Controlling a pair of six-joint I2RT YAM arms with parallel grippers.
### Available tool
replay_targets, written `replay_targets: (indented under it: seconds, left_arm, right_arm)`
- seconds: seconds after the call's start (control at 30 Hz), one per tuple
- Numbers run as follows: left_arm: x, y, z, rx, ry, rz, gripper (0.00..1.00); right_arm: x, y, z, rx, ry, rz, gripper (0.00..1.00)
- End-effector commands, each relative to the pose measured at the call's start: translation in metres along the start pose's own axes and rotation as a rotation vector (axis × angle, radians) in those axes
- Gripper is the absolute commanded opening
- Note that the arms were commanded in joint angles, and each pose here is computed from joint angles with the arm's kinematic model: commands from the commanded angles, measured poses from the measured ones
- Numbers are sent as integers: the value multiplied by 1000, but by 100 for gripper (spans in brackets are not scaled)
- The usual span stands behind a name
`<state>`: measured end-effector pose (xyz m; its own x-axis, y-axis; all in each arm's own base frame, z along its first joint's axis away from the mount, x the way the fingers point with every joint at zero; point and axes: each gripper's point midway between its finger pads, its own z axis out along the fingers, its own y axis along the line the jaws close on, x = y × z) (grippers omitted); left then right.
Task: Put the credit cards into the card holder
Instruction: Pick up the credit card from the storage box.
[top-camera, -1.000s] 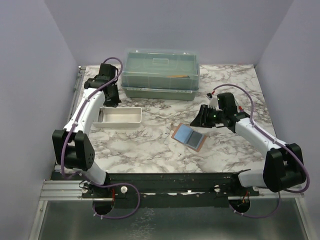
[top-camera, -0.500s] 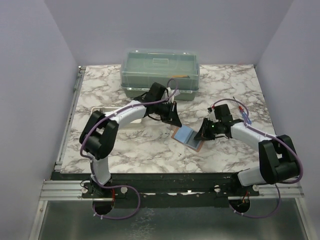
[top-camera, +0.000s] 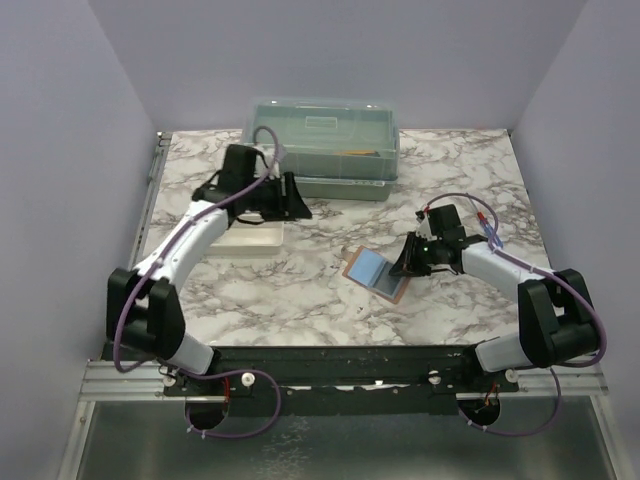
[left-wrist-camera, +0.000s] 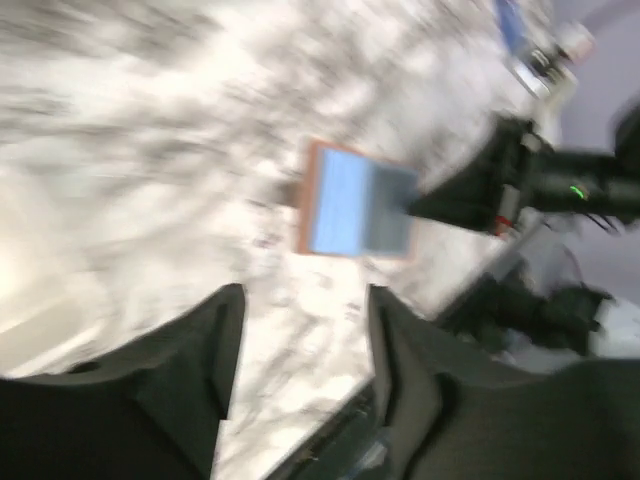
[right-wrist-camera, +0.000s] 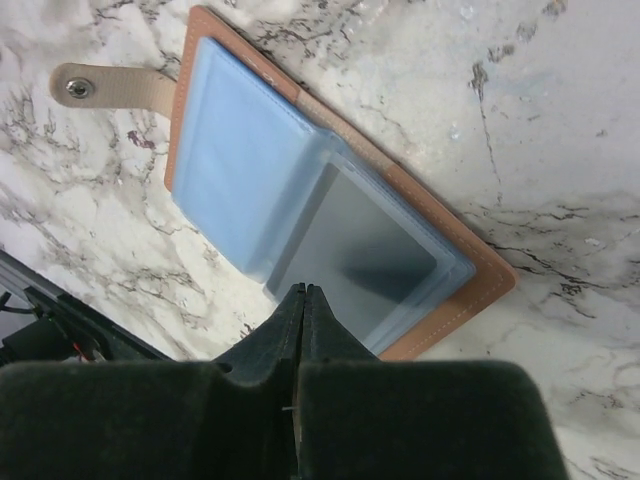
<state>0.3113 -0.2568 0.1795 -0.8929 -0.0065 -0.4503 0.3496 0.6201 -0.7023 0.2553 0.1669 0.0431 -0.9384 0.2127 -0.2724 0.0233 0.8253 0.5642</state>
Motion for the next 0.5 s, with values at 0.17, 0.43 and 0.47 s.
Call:
replay_targets:
  seconds: [0.17, 0.43, 0.47]
  left_arm:
    - [-27, 149, -187, -1104, -241, 19, 81]
    - [-19, 207, -206, -1355, -169, -104, 83]
    - [-18, 212, -205, -1372, -159, -116, 83]
  right_arm:
    - [-15, 12, -8, -21, -19, -96, 3]
    - [-19, 21, -15, -51, -32, -129, 3]
    - [-19, 22, -16, -54, -32, -130, 3]
